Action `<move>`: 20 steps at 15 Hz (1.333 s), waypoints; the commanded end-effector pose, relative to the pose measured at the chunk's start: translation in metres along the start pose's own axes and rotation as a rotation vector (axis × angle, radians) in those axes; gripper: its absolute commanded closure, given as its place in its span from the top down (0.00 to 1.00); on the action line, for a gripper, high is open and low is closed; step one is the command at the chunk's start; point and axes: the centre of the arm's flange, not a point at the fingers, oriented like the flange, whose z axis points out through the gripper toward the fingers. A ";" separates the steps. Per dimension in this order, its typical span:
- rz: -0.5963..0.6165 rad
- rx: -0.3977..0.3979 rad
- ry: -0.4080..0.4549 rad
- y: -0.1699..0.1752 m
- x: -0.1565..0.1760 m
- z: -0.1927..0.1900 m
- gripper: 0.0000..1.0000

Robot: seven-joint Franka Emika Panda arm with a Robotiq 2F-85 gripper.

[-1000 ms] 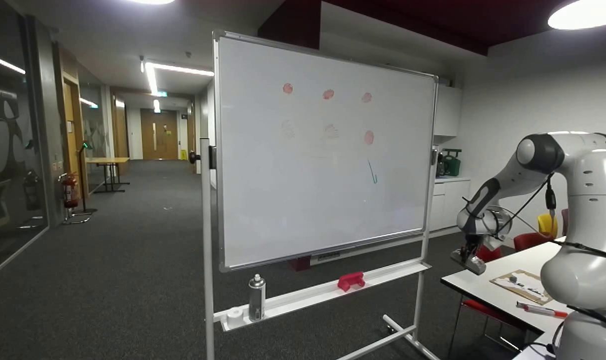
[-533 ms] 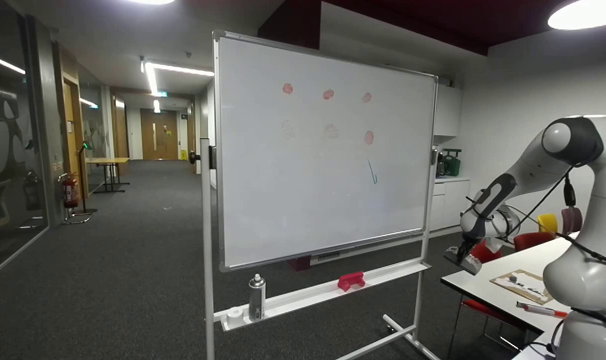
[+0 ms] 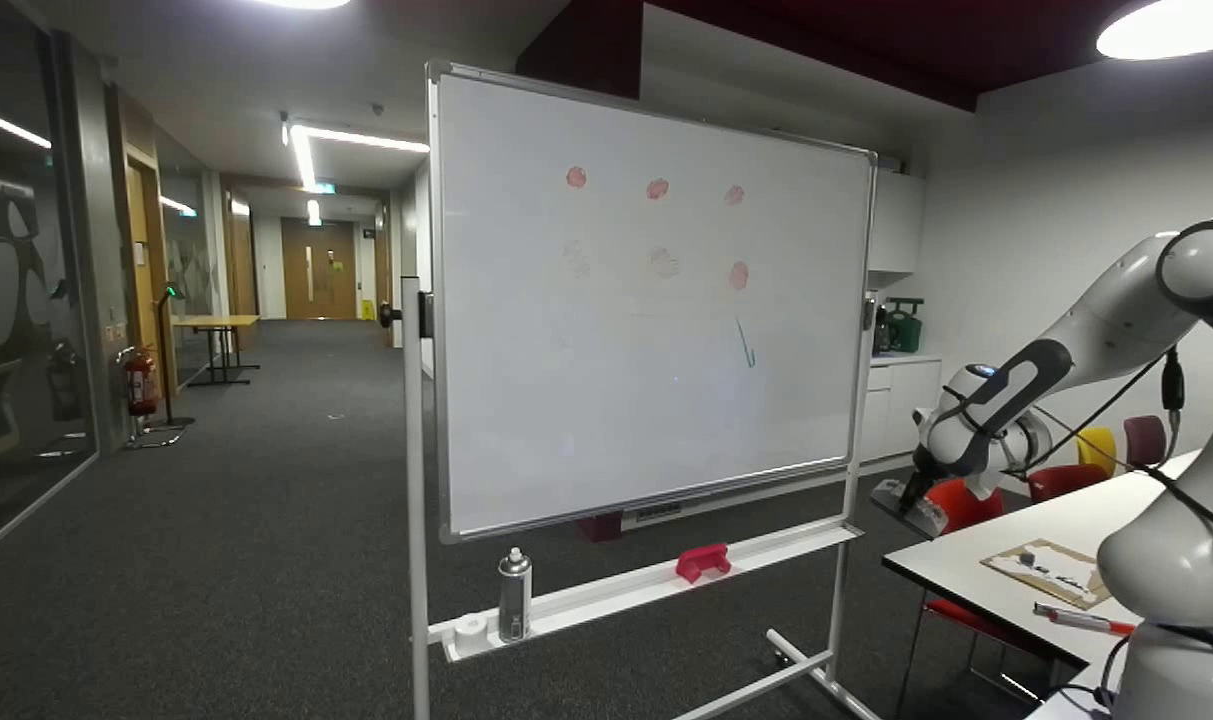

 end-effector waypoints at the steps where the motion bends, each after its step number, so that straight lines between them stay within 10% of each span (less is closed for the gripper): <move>1: 0.041 0.020 0.069 -0.024 -0.013 -0.030 0.35; 7: 0.211 0.042 -0.128 -0.031 -0.027 -0.024 0.35; 8: 0.143 0.060 -0.072 -0.012 0.005 -0.005 0.35; 9: 0.155 0.058 -0.089 -0.011 0.001 -0.003 0.60; 20: 0.147 0.065 -0.089 -0.015 0.003 -0.002 0.60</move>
